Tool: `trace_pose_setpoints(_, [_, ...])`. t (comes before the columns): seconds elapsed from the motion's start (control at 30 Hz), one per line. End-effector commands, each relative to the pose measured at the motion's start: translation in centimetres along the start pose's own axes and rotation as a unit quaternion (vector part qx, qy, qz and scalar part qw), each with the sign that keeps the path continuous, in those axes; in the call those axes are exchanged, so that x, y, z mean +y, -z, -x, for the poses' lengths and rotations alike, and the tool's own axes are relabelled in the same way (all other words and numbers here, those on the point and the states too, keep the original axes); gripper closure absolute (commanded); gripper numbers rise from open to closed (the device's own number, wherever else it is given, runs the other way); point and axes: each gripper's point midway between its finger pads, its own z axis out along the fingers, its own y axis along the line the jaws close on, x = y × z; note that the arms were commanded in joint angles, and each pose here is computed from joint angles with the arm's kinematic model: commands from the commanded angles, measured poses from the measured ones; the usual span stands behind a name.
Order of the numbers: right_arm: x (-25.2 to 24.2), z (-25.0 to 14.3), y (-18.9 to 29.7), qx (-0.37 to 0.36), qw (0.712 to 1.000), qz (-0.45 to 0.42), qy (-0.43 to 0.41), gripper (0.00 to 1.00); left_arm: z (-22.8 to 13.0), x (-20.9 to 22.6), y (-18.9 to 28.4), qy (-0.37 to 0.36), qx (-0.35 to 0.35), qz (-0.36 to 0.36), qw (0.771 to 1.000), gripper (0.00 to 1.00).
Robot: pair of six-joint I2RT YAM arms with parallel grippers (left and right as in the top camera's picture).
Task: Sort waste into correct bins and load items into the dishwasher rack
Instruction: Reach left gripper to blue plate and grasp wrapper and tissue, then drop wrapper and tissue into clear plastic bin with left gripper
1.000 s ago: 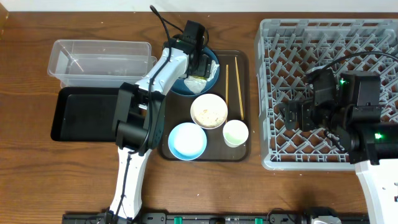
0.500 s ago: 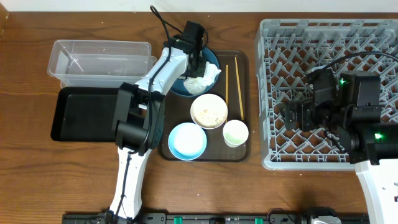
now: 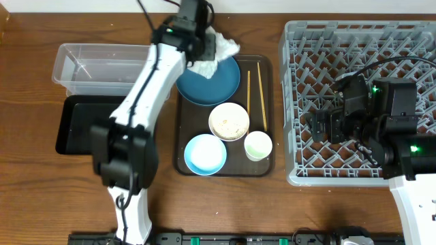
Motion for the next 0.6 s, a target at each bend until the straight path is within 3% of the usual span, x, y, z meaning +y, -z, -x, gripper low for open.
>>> trace_pose_setpoints(0.0, [-0.1, 0.7, 0.4, -0.009, 1.0, 0.0, 0.001, 0.01, 0.6, 0.9, 1.2, 0.013, -0.007, 0.005, 1.0, 0.94])
trace_pose_setpoints(0.33, [-0.1, 0.8, 0.4, -0.011, 1.0, 0.0, 0.002, 0.01, 2.9, 8.9, 5.1, 0.093, -0.045, 0.046, 0.994, 0.94])
trace_pose_setpoints(0.57, [-0.1, 0.8, 0.4, -0.01, 1.0, 0.0, 0.002, 0.01, 1.6, 16.7, 5.4, 0.154, -0.03, 0.092, 0.983, 0.94])
